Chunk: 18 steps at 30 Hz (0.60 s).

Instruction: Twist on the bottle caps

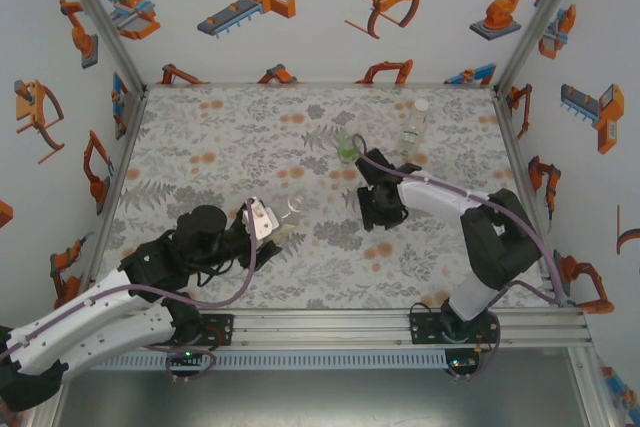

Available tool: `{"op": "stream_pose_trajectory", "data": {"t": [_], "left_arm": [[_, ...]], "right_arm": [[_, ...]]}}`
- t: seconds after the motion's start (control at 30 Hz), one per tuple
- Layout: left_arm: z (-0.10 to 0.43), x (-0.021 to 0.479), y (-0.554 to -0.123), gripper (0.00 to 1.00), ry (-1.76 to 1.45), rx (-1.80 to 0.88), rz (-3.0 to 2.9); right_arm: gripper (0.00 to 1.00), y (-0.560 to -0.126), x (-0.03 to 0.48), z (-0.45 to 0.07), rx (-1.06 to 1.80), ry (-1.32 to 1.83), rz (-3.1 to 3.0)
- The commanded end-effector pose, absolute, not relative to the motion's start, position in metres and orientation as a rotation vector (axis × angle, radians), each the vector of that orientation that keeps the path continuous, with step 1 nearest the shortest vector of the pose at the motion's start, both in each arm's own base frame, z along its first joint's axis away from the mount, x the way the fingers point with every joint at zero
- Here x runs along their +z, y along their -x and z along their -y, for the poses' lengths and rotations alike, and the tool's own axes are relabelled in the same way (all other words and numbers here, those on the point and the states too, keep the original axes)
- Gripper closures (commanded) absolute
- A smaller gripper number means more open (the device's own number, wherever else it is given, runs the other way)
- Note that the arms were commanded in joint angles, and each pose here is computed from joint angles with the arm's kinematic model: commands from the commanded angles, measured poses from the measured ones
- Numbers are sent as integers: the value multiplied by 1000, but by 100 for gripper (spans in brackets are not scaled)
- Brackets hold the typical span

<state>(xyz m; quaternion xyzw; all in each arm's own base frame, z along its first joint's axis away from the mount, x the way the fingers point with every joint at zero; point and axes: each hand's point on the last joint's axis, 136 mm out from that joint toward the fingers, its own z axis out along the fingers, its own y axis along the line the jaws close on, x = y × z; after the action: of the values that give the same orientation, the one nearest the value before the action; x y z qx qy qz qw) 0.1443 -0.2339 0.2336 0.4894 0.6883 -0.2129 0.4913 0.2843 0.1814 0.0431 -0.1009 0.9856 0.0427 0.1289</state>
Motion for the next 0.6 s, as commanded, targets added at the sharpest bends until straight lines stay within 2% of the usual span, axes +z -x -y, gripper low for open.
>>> {"op": "stream_pose_trajectory", "data": {"t": [0.0,0.57], "left_arm": [[236,251,-146,100,-1156,-539,-1633],[242,252,-147,100,-1173,-549,-1634]], "right_arm": [[52,-289,56,-174,109,286,-2825],[54,-286,17,-174,141,285,-2900]]}}
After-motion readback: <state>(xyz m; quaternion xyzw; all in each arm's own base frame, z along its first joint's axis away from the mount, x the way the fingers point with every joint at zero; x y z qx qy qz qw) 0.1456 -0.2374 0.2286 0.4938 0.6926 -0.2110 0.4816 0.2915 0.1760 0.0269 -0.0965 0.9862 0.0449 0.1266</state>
